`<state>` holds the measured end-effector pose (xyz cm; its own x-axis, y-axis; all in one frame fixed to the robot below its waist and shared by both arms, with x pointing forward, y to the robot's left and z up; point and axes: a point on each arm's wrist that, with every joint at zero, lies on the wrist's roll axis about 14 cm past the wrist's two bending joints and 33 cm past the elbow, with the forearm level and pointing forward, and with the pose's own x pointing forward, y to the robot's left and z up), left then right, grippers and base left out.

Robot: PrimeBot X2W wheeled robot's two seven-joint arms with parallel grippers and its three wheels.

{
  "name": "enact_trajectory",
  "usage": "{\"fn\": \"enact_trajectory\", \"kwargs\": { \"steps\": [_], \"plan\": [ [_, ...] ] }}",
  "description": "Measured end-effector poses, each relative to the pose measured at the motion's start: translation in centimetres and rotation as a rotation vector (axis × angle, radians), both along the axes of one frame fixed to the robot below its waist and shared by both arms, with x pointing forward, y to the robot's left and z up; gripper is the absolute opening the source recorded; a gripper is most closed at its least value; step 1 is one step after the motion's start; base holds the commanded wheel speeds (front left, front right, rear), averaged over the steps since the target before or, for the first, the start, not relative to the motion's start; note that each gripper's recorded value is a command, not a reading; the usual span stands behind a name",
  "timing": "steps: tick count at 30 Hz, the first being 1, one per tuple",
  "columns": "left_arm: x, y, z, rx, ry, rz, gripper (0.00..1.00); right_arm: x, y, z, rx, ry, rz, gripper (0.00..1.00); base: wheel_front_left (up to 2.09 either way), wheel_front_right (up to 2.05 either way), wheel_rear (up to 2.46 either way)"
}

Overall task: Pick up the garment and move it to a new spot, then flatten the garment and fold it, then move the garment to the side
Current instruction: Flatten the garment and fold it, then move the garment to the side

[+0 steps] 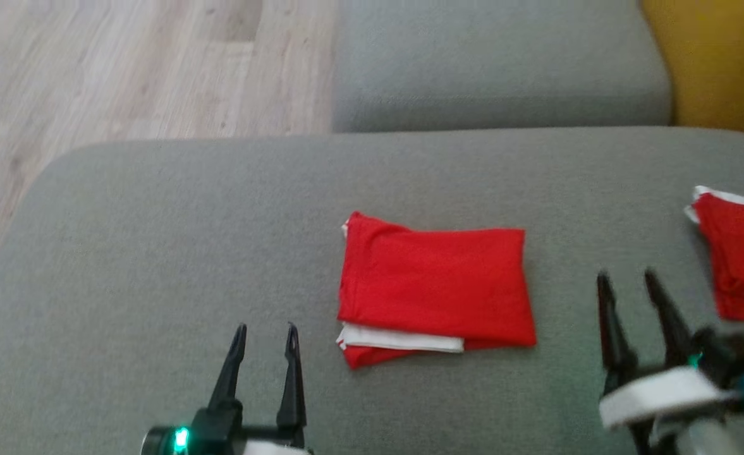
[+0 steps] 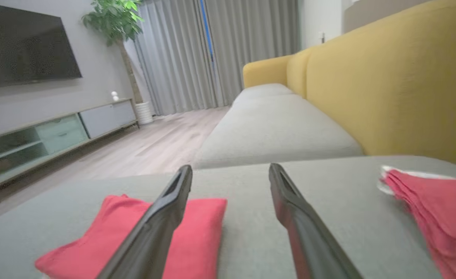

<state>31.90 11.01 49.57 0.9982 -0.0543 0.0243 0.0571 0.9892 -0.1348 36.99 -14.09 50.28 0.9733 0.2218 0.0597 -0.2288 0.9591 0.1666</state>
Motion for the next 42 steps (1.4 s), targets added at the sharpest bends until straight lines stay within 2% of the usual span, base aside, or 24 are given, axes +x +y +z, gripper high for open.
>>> {"fn": "enact_trajectory", "kwargs": {
  "steps": [4, 10, 42],
  "plan": [
    [-1.3, -0.3, -0.9, 0.016, 0.020, -0.016, 1.00, -3.3, -0.5, -2.8, -0.028, 0.073, -0.035, 1.00, 0.00, 0.00, 0.00],
    [-2.3, -0.4, -1.4, 0.070, 0.021, -0.031, 1.00, -5.5, -0.2, -3.5, -0.023, 0.088, -0.045, 1.00, 0.00, 0.00, 0.00],
    [-2.5, 0.8, -1.6, 0.100, 0.018, -0.011, 1.00, -6.3, 0.5, -4.1, -0.053, 0.104, -0.020, 1.00, 0.00, 0.00, 0.00]
  ]
}}
